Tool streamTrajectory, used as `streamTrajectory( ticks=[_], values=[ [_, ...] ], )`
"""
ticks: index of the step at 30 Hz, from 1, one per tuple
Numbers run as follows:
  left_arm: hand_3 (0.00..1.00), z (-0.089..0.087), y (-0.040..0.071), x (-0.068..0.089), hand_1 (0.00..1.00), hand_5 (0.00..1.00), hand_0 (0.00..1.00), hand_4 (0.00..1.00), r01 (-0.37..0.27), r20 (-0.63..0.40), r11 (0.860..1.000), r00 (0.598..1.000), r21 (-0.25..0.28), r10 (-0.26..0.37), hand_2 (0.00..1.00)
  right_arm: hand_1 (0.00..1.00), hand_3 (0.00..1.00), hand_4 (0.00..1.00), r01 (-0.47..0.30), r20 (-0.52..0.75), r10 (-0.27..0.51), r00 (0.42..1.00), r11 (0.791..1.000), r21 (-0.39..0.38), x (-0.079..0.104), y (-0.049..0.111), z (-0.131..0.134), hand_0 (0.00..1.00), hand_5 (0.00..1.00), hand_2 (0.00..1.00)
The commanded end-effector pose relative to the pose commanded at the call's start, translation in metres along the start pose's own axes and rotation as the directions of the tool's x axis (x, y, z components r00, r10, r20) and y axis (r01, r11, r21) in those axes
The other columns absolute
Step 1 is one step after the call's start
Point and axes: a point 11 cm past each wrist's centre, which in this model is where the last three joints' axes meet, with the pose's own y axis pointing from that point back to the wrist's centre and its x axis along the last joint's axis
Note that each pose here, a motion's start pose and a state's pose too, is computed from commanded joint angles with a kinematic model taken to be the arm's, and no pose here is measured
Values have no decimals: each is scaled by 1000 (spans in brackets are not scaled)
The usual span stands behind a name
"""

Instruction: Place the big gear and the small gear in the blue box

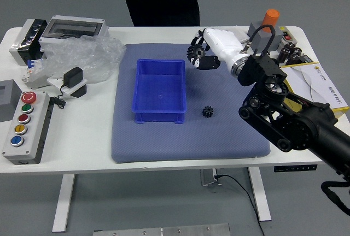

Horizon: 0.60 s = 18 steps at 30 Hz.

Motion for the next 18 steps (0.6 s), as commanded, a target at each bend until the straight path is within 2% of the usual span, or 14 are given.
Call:
streamTrajectory(
  ticks=[9, 18],
  values=[
    [685, -2, 0, -2, 675, 26, 724, 432, 5, 6, 1000, 1000, 6, -5, 677, 518, 526, 668, 19, 55, -23, 998, 997, 76, -19, 1, -39, 665, 56, 509],
    [685, -4, -1, -3, 675, 26, 724, 431, 9, 13, 1000, 1000, 12, -9, 677, 519, 527, 674, 46, 118, -59, 991, 993, 111, -42, 5, -63, 671, 55, 514]
  ],
)
